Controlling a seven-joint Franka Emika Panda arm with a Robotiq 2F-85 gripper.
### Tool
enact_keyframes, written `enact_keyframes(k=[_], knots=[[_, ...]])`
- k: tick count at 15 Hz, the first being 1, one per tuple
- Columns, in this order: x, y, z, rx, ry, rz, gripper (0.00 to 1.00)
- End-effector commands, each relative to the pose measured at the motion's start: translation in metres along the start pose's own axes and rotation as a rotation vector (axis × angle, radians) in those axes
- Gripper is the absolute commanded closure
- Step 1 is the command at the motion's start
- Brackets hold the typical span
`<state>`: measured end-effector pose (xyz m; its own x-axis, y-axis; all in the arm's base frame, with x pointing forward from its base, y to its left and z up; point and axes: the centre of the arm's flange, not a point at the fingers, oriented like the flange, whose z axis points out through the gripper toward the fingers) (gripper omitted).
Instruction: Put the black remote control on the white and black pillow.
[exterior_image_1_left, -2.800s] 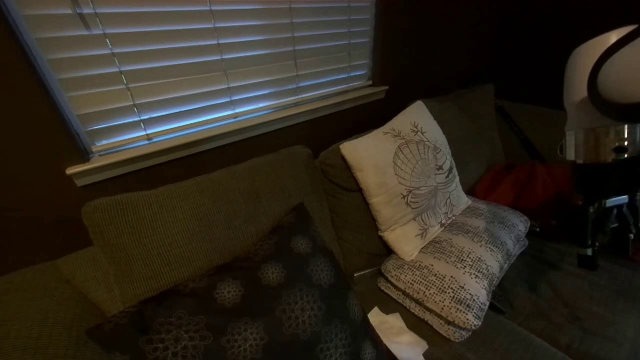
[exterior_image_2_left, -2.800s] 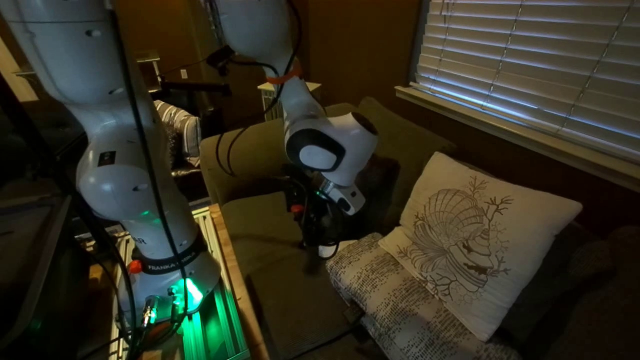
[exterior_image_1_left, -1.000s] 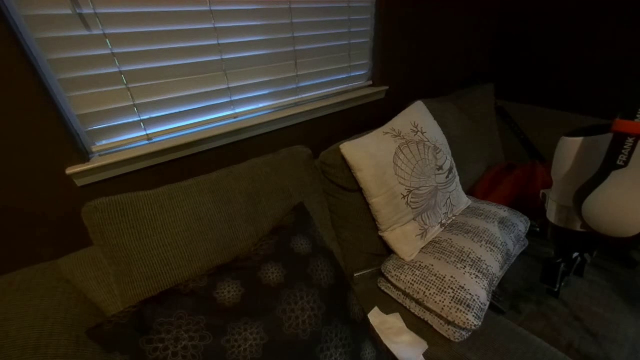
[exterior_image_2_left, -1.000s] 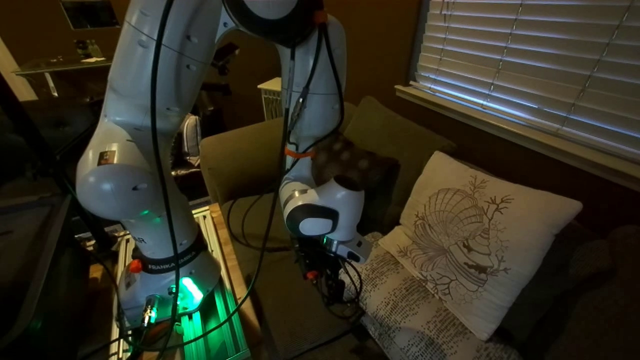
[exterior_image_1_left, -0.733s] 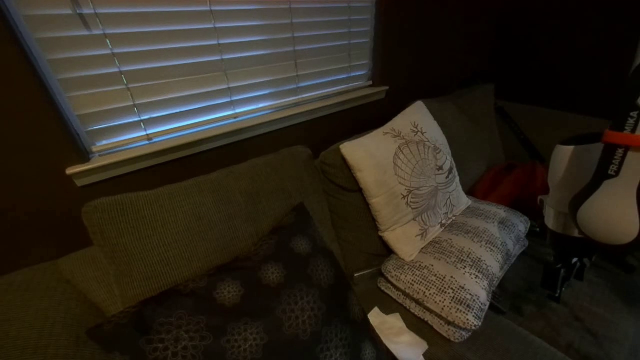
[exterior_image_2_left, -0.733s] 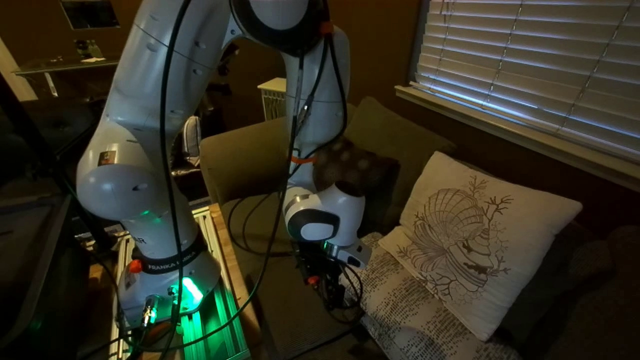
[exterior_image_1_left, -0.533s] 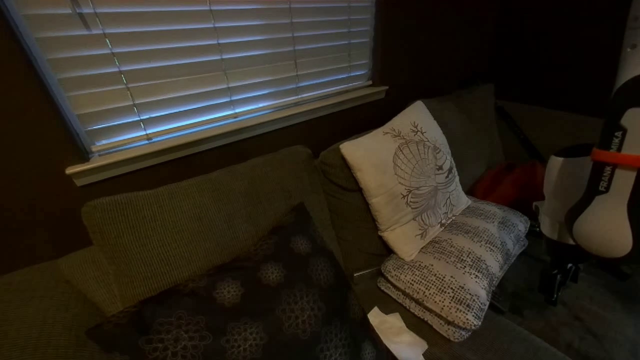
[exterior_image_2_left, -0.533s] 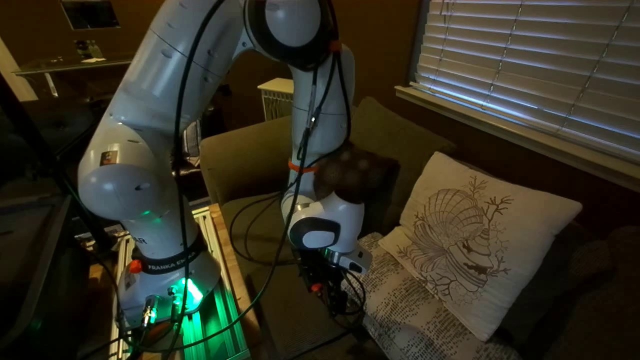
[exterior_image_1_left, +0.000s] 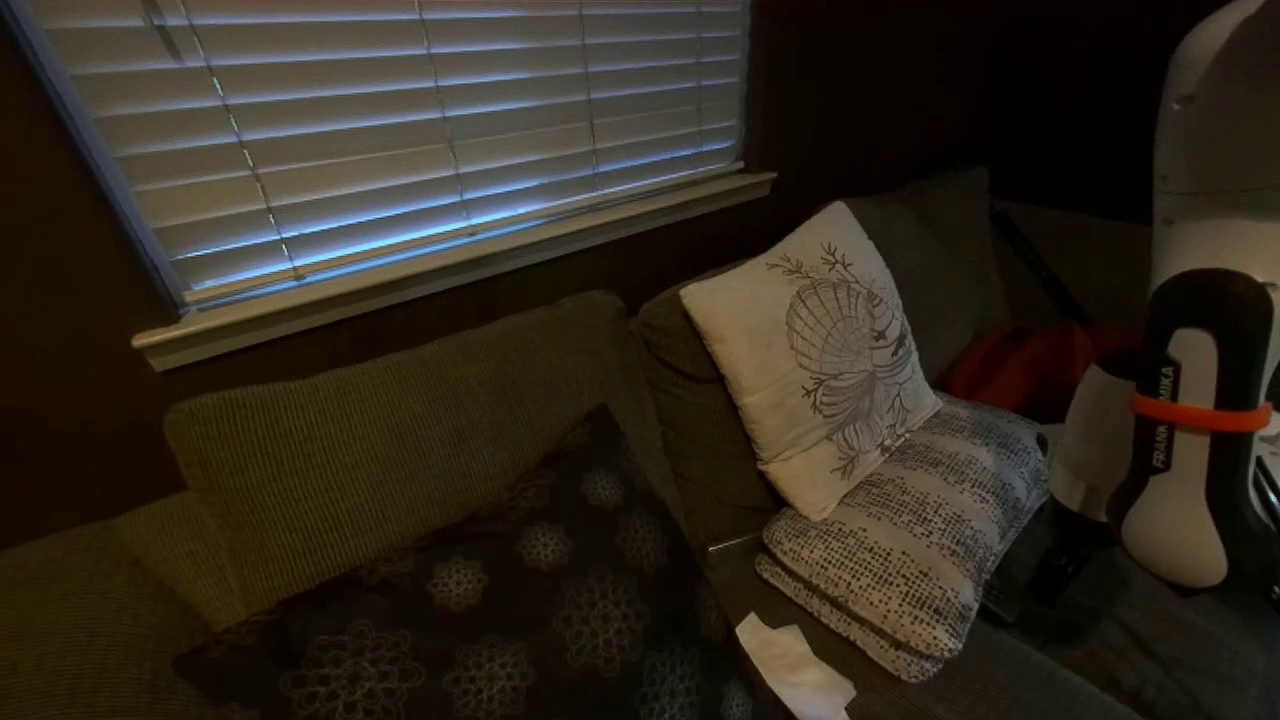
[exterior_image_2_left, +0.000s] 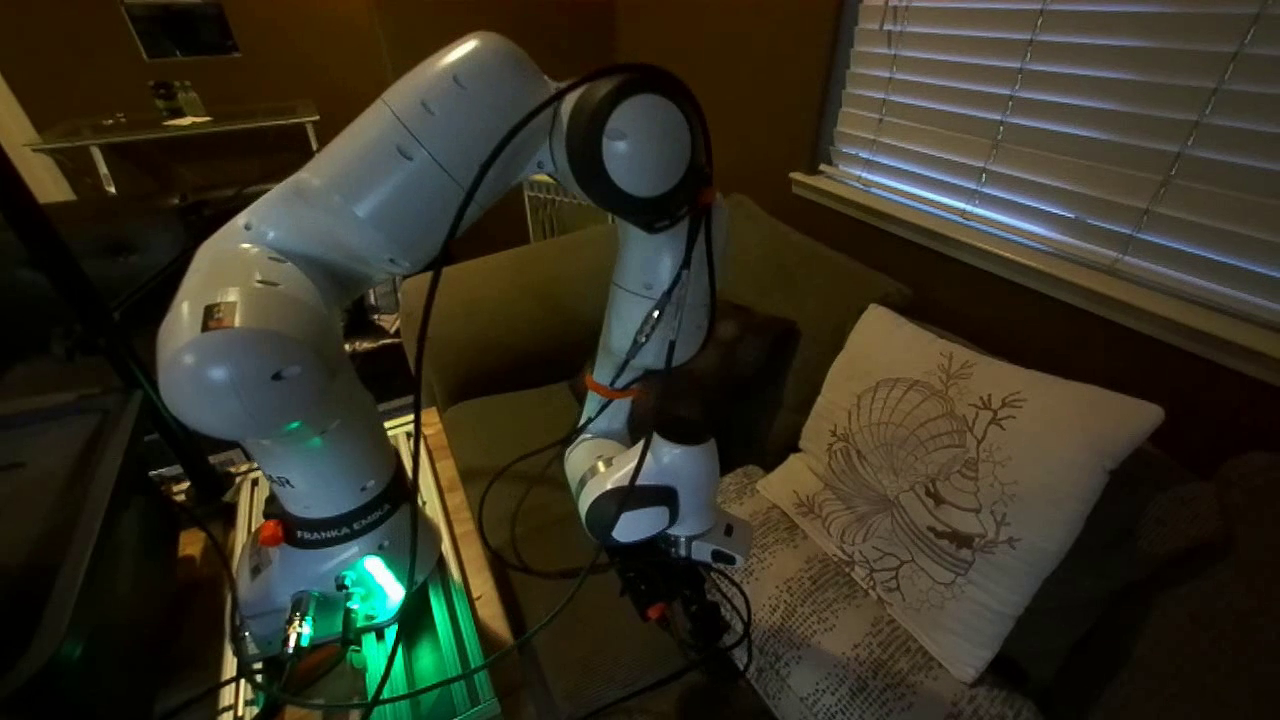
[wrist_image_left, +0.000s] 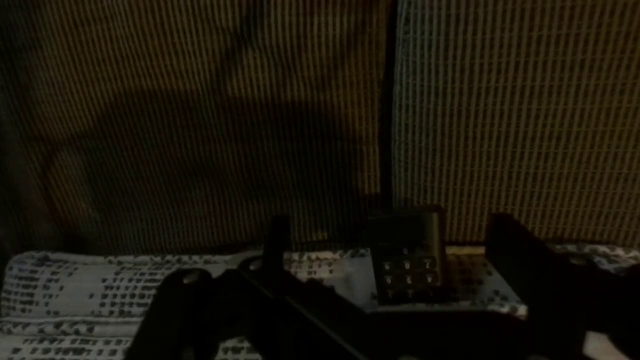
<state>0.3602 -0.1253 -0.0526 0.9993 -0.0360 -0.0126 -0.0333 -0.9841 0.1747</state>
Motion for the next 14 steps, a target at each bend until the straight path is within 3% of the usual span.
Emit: enact_keyframes(k=[1,2,7,14], knots=[[0.012,-0.002,0.03,0.03,0.066,-0.002,0.0],[0.006,-0.004,0.012,0.018,0.033,-0.005,0.0],[0.011,-0.002,0.023,0.022,0.046,0.007,0.0],[0.031,-0.003,0.048,0.032,0.084,-0.156,0.0]])
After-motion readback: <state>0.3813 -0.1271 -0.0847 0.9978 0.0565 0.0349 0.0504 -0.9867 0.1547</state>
